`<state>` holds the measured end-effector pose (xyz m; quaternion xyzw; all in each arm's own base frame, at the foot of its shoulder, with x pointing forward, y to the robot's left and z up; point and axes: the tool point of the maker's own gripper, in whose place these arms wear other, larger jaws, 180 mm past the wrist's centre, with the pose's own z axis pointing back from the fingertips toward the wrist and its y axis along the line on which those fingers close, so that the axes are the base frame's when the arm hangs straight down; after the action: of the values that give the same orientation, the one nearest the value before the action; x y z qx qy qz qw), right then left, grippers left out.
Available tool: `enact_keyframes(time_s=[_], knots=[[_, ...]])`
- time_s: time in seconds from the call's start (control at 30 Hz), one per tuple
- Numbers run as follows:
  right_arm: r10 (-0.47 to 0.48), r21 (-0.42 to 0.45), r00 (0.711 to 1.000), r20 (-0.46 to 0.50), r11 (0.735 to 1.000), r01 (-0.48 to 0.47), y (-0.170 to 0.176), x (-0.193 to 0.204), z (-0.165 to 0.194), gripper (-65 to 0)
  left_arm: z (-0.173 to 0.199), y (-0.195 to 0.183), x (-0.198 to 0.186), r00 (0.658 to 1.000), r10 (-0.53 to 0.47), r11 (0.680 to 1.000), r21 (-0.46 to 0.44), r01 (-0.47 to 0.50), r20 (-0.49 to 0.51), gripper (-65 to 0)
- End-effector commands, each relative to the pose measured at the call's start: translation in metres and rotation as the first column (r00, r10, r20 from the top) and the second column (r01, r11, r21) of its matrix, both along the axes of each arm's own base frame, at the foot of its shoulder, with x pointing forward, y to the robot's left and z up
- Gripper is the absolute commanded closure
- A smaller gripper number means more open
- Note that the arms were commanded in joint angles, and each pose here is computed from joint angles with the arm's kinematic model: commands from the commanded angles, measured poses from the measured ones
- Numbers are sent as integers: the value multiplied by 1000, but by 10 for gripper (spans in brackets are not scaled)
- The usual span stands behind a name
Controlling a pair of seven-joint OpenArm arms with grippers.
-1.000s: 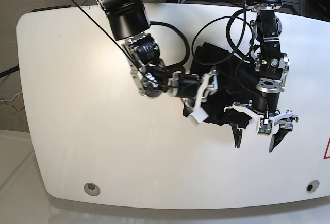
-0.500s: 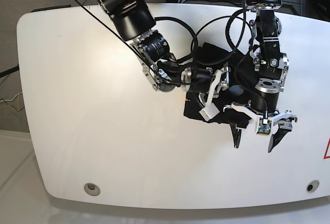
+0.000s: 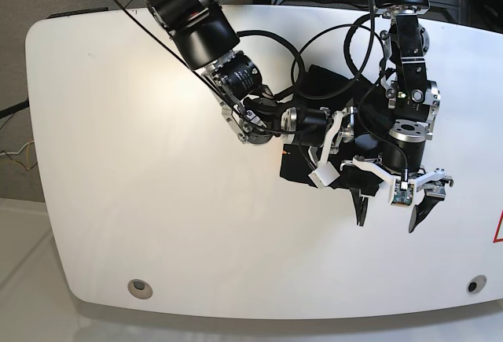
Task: Fold the T-shirt properly
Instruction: 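Lower the left gripper onto the bundle and pull the right gripper out, then press the folded bundle with the left gripper and grasp its edge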
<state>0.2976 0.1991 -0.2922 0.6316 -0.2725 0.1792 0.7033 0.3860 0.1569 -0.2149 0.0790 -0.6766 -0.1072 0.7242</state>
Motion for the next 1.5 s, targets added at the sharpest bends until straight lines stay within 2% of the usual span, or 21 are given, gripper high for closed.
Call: enact_keyframes(time_s=[0.0,0.2,0.3,0.53,0.7,0.83,0.97,1.1,1.27,1.37,1.47], knots=[[-12,59,997,73,998,8,-3,10,29,-412,20,-6,2,998,-18,1000,-2,18,65,-505],[-37,18,992,121,999,36,-28,18,30,-412,16,-24,1,996,-65,998,-1,65,55,-505],[-78,-14,989,122,997,81,-44,29,28,-412,15,-33,0,995,-86,996,2,86,52,-505],[-159,-86,978,136,981,172,-88,51,19,-412,15,-52,-1,993,-105,992,77,101,52,-505],[-223,-149,966,130,959,242,-125,66,4,-412,21,-56,-2,994,-83,989,128,74,68,-505],[-276,-216,954,117,930,296,-158,72,-14,-411,17,-57,-4,996,-66,986,158,56,57,-505],[-334,-241,934,125,903,355,-187,83,-16,-407,8,-56,-8,997,-62,985,164,56,33,-505],[-389,-259,913,119,876,407,-213,87,-22,-370,-6,-54,-16,998,-58,985,164,58,-3,-505],[-433,-249,893,126,857,451,-229,96,-17,-341,-22,-42,-28,998,-24,987,159,31,-49,-505],[-443,-246,888,126,853,461,-233,98,-16,-325,-32,-41,-35,997,-19,987,158,31,-76,-505],[-443,-244,887,128,853,461,-232,99,-14,-282,-40,-40,-43,995,-13,988,152,28,-103,-505]])
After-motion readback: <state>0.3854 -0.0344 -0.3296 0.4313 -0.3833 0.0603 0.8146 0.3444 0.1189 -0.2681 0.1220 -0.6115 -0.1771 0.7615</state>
